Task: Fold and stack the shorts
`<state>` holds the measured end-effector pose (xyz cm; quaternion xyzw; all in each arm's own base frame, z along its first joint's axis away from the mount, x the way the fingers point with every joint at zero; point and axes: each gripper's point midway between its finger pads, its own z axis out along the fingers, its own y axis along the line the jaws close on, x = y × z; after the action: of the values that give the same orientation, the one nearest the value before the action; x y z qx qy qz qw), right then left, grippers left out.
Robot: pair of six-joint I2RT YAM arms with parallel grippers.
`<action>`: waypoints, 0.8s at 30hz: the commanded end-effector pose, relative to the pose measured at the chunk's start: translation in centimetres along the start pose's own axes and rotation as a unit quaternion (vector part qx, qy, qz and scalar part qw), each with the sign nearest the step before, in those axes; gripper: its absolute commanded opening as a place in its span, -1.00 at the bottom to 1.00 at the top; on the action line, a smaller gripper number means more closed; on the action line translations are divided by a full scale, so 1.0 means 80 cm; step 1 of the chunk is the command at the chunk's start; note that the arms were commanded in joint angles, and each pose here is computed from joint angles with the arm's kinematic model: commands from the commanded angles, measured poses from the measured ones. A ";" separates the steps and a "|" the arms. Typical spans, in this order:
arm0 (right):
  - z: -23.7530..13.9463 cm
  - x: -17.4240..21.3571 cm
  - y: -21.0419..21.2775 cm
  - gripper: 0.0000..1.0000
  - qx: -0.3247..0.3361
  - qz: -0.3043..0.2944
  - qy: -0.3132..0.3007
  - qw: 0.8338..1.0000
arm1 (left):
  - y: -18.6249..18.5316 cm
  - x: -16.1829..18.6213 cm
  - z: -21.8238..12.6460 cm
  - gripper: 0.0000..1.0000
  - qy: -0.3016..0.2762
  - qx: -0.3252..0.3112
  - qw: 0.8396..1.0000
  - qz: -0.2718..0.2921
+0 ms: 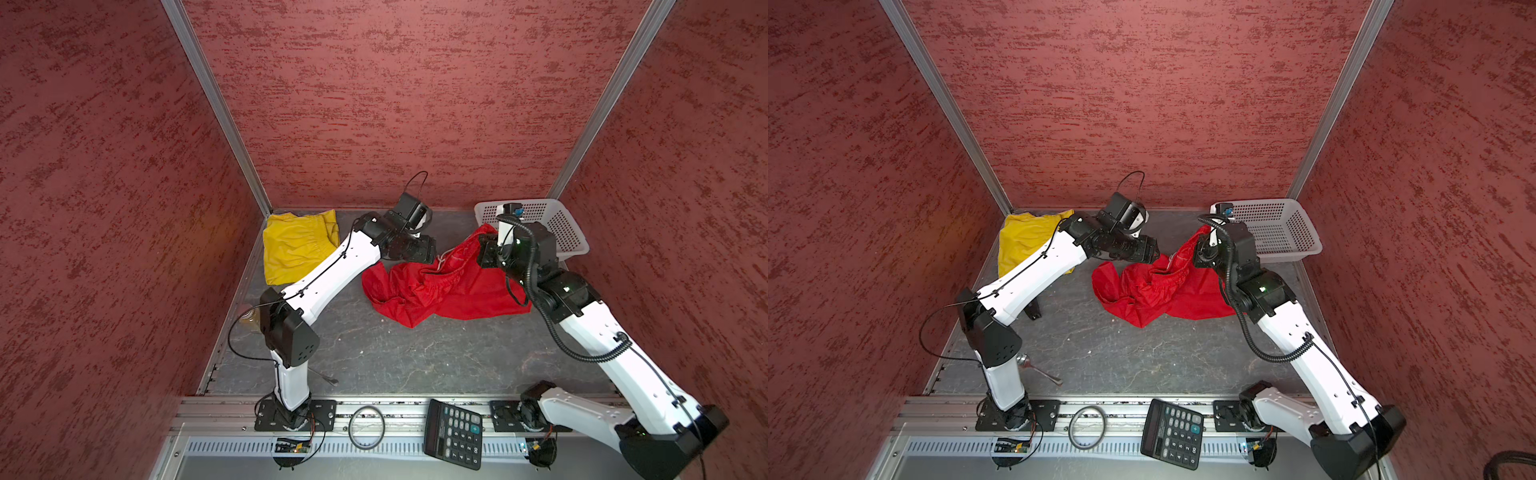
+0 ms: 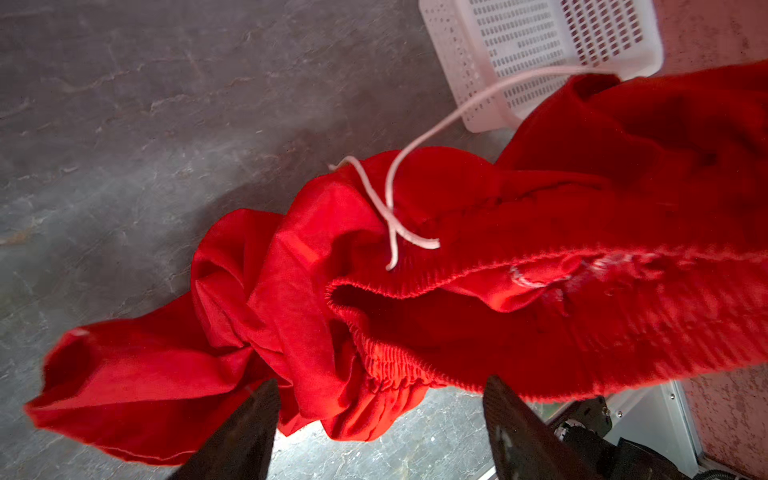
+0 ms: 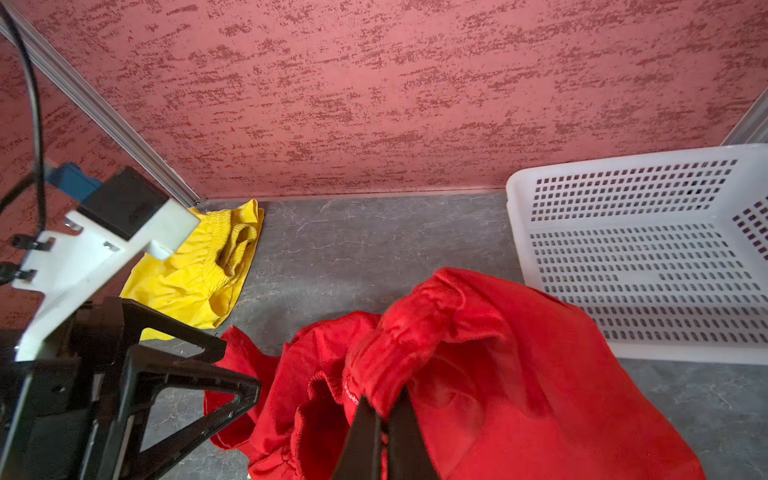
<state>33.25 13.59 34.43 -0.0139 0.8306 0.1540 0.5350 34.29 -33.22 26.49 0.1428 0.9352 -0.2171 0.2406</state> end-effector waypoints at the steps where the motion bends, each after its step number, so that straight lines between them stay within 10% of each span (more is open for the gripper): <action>1: -0.029 -0.033 0.009 -1.00 -0.023 -0.003 -0.041 0.999 | -0.009 0.011 0.007 0.58 0.016 -0.009 0.999 0.029; 11: -0.033 -0.039 0.011 -1.00 -0.024 -0.001 -0.042 0.999 | 0.030 0.076 0.082 0.58 0.130 -0.130 0.980 0.075; 19: -0.028 -0.032 0.001 -1.00 -0.004 -0.006 -0.040 0.999 | 0.009 0.113 0.109 0.34 0.173 -0.069 0.982 0.035; 24: -0.030 -0.037 -0.001 -1.00 0.002 -0.007 -0.049 0.999 | 0.012 0.129 0.122 -0.71 0.183 -0.060 0.981 0.003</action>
<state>32.37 13.27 36.07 -0.0223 0.8217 0.1565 0.5476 30.16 -34.74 12.24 0.1816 0.9758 -0.0981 0.0719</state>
